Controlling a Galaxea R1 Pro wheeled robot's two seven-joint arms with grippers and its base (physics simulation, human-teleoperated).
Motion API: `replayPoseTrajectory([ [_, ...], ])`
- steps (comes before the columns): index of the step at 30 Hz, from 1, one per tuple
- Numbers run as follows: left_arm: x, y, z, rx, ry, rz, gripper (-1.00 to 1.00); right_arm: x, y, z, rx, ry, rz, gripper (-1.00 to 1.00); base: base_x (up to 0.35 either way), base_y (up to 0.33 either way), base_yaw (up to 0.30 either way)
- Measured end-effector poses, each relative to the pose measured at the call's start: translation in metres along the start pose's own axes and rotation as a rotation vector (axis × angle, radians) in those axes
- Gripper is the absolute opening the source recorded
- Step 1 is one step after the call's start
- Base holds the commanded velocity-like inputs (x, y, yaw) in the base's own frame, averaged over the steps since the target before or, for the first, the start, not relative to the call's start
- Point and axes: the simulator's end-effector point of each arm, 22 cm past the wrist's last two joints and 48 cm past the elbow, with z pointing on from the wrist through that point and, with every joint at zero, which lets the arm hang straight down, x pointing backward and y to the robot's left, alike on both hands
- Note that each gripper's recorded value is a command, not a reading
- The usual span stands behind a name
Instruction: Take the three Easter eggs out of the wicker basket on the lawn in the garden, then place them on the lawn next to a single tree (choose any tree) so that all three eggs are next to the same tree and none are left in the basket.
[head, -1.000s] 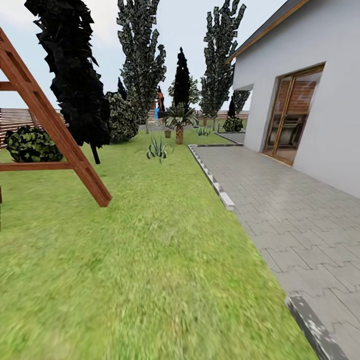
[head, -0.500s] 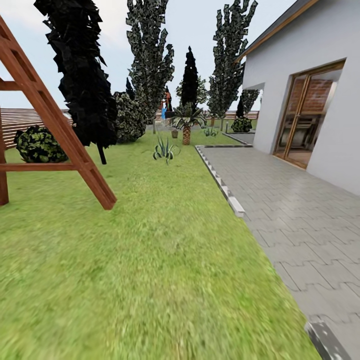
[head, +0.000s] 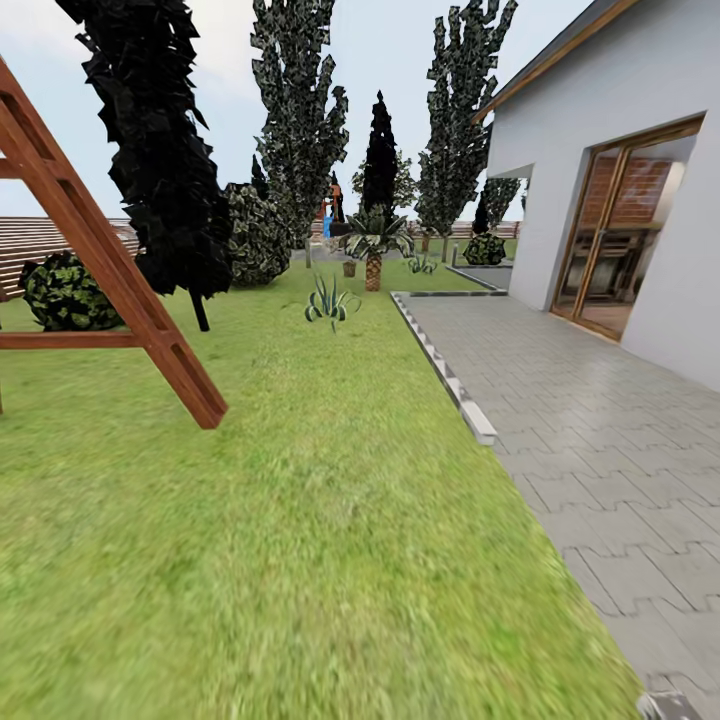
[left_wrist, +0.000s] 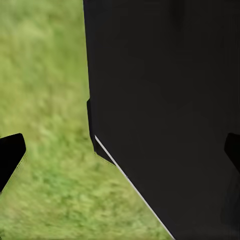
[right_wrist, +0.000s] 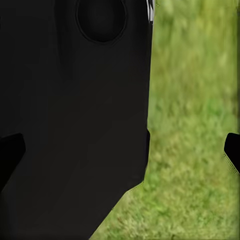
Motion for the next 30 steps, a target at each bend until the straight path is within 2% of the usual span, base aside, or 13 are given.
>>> replayPoseTrajectory([
  [30, 0.0002, 0.0000, 0.0000, 0.000, 0.000, 0.000, 1.00, 0.0002, 0.0003, 0.0000, 0.000, 0.000, 0.000, 1.00, 0.333, 0.000, 0.000],
])
